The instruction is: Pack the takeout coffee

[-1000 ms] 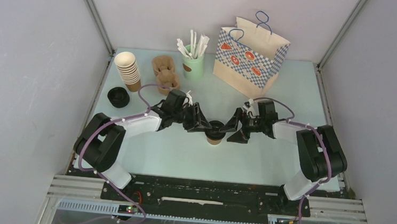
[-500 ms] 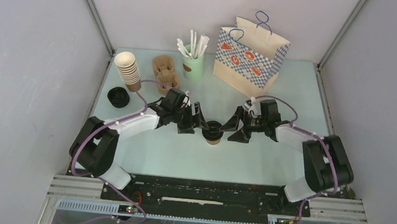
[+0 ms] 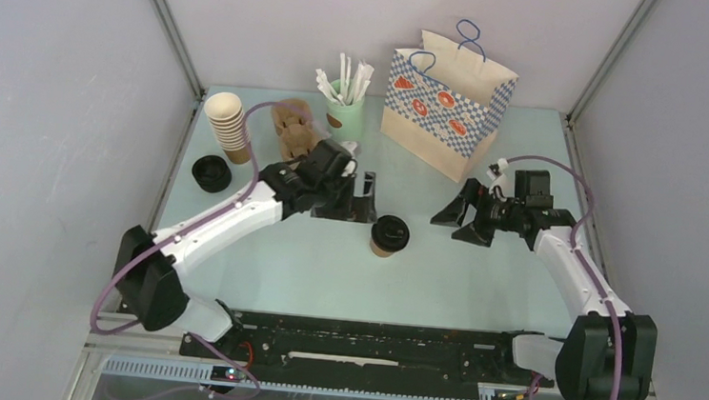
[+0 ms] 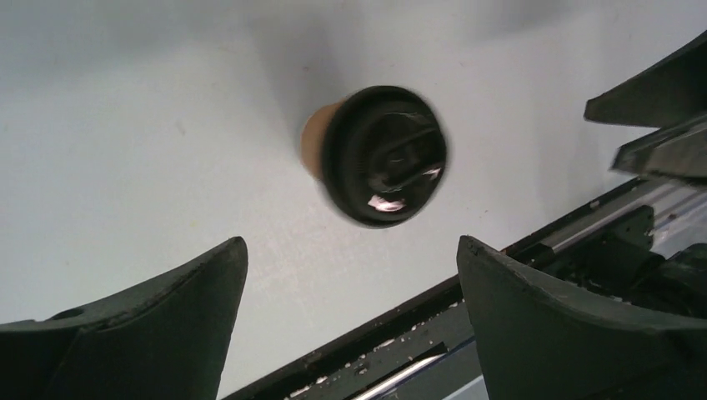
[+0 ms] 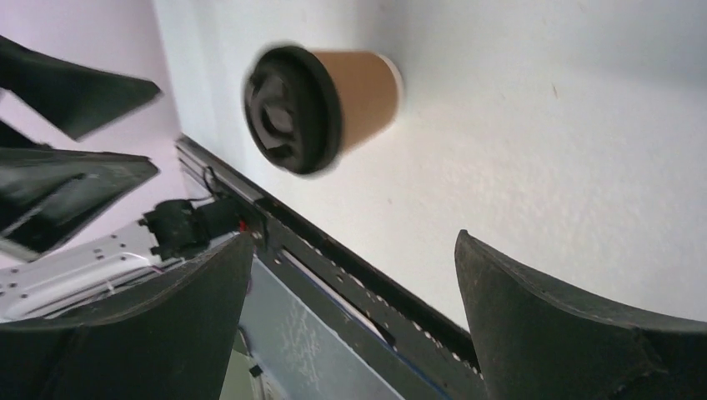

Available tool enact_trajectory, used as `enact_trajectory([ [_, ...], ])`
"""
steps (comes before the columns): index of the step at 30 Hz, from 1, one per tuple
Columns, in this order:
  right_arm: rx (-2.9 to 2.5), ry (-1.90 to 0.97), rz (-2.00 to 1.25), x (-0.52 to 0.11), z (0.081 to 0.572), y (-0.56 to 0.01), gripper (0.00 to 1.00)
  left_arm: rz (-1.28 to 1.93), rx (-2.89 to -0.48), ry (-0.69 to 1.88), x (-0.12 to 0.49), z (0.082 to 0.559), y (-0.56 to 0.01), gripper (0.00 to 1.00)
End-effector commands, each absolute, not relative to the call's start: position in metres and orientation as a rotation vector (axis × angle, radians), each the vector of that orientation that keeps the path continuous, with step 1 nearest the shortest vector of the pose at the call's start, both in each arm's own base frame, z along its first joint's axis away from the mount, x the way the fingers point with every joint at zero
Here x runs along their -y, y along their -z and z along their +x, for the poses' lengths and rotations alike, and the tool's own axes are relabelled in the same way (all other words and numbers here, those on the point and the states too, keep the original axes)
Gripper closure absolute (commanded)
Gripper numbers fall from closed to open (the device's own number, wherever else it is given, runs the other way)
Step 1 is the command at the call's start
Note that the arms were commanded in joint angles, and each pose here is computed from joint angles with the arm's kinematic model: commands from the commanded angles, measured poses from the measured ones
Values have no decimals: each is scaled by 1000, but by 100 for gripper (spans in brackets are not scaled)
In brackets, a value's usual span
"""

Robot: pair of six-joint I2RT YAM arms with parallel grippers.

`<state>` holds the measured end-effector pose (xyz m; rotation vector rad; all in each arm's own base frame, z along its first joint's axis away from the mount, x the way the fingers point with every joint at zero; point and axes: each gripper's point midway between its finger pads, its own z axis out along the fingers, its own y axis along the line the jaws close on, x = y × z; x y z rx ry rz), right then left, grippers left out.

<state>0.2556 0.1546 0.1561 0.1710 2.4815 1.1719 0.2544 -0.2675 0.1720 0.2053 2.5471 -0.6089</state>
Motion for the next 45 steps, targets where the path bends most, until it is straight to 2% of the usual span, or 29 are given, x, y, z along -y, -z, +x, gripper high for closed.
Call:
enact_trajectory([
  [1,-2593,-985,105,-134,226,-144,0,439,-2534,428,288,260,-173,0],
  [11,-2543,-980,95,-133,217,-157,0,613,-2533,226,320,269,-158,1],
  [15,-2538,-976,89,-132,216,-157,0,630,-2559,235,328,268,-149,1],
  [20,-2531,-978,85,-132,216,-159,0,640,-2568,208,333,273,-143,8],
  [25,-2525,-985,78,-133,215,-160,1,668,-2580,185,337,274,-136,7],
  [39,-2526,-997,71,-134,215,-158,1,657,-2586,57,324,281,-128,29],
  [45,-2525,-996,70,-134,214,-158,1,515,-2575,-61,271,307,-140,33],
])
